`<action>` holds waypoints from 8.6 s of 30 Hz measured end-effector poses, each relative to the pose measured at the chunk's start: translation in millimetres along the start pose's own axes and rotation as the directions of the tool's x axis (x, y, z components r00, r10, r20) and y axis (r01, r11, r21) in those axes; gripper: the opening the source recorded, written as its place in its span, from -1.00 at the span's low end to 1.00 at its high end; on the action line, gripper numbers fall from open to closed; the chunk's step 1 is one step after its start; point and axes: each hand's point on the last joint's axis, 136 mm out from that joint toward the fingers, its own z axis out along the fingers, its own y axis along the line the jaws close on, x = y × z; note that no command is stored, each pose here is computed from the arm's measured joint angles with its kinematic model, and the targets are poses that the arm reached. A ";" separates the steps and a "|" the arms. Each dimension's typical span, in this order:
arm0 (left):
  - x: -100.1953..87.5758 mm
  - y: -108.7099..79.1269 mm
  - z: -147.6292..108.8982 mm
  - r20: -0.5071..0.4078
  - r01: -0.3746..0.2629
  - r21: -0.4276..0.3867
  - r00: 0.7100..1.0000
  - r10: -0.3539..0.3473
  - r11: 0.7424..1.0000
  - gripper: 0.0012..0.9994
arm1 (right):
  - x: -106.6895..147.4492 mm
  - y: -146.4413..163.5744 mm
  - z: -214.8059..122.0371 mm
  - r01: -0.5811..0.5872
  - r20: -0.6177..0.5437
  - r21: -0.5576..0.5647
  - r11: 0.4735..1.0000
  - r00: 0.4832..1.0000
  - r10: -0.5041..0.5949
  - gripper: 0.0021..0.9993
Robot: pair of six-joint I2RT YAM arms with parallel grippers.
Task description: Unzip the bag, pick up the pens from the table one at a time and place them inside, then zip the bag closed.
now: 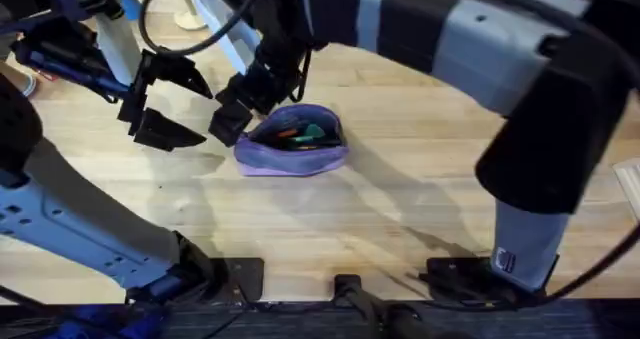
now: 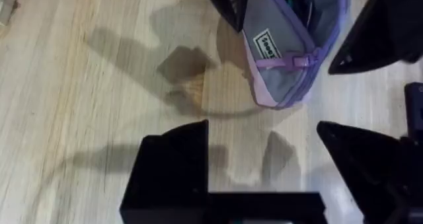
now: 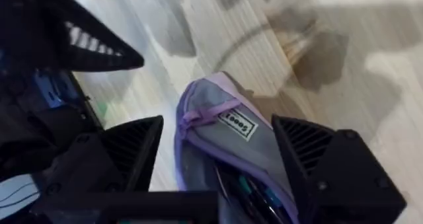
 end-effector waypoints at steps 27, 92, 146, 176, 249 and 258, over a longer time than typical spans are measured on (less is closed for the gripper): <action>0.1 0.0 0.0 0.000 0.000 0.000 1.000 0.000 1.000 0.99 | 3.3 24.2 14.8 0.001 -0.026 -0.077 0.997 1.000 -0.003 -0.67; -21.0 7.7 75.6 0.171 0.190 0.020 0.967 -0.191 0.982 -0.88 | -23.2 -18.8 -14.5 -0.040 0.083 -0.021 0.999 0.996 0.042 -0.94; -25.3 7.4 77.1 0.196 0.199 0.027 0.960 -0.200 0.980 -0.91 | 99.1 -201.9 -144.1 -0.291 -0.062 0.447 0.846 0.933 0.354 -0.94; -24.5 6.8 77.4 0.190 0.199 0.029 0.961 -0.201 0.980 -0.92 | 75.0 -137.1 -236.3 -0.196 0.110 0.551 0.811 0.981 0.162 0.99; -53.6 9.5 -4.6 0.162 -0.009 -0.025 0.987 0.013 1.000 0.99 | 24.6 -63.4 -69.7 -0.415 -0.018 0.035 0.909 0.909 0.416 1.00; -53.6 9.5 -4.6 0.162 -0.009 -0.025 0.987 0.013 1.000 0.99 | 24.3 -48.8 -55.6 -0.396 -0.052 0.016 0.918 0.917 0.396 0.93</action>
